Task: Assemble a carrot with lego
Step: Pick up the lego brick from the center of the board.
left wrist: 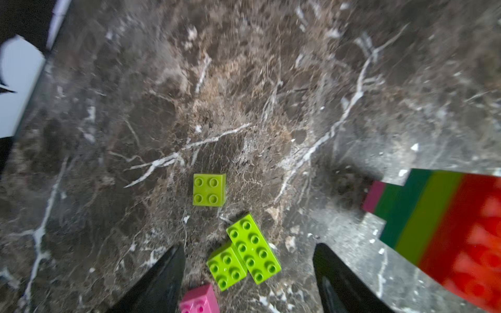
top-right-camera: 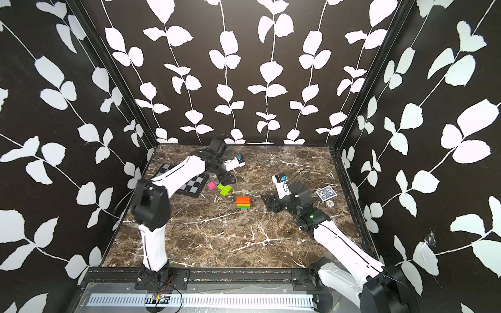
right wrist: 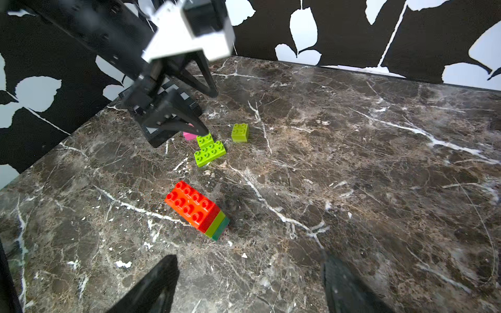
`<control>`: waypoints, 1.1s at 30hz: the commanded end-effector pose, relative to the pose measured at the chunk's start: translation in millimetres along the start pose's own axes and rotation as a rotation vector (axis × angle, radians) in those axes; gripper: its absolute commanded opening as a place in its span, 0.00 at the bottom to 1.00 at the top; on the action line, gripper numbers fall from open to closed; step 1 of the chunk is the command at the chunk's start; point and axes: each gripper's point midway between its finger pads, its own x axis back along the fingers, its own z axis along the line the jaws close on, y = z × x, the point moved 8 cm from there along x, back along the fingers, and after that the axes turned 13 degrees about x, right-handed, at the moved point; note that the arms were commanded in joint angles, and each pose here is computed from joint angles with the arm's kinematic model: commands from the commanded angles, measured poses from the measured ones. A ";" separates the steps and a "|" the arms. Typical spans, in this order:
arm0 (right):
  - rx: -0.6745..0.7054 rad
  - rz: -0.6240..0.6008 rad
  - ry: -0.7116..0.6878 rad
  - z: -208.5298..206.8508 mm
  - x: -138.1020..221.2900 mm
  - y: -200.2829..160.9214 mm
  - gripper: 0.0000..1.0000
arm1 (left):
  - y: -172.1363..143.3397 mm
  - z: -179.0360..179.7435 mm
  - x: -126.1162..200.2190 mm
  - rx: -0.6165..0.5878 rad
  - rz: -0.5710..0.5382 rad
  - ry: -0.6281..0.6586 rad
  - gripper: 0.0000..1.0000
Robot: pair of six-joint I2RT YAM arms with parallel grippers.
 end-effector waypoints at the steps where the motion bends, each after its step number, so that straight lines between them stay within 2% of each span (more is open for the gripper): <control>1: 0.025 -0.031 -0.002 0.8 0.0 5.9 0.83 | 0.3 15.1 -14.2 -0.037 0.076 0.022 0.78; 7: 0.025 -0.024 -0.014 -0.4 0.4 6.4 0.83 | 0.7 30.3 -44.9 -0.060 0.133 0.000 0.78; 12: 0.020 -0.017 -0.011 -0.6 -0.6 6.3 0.83 | 0.8 34.3 -57.5 -0.069 0.149 -0.012 0.76; 23: 0.003 -0.003 -0.027 -0.9 -0.5 -3.6 0.83 | -5.6 37.0 -64.3 -0.032 0.154 -0.070 0.52; 33: -0.002 -0.004 -0.023 -0.3 0.3 -3.1 0.83 | -5.7 40.7 -71.6 -0.006 0.145 -0.080 0.44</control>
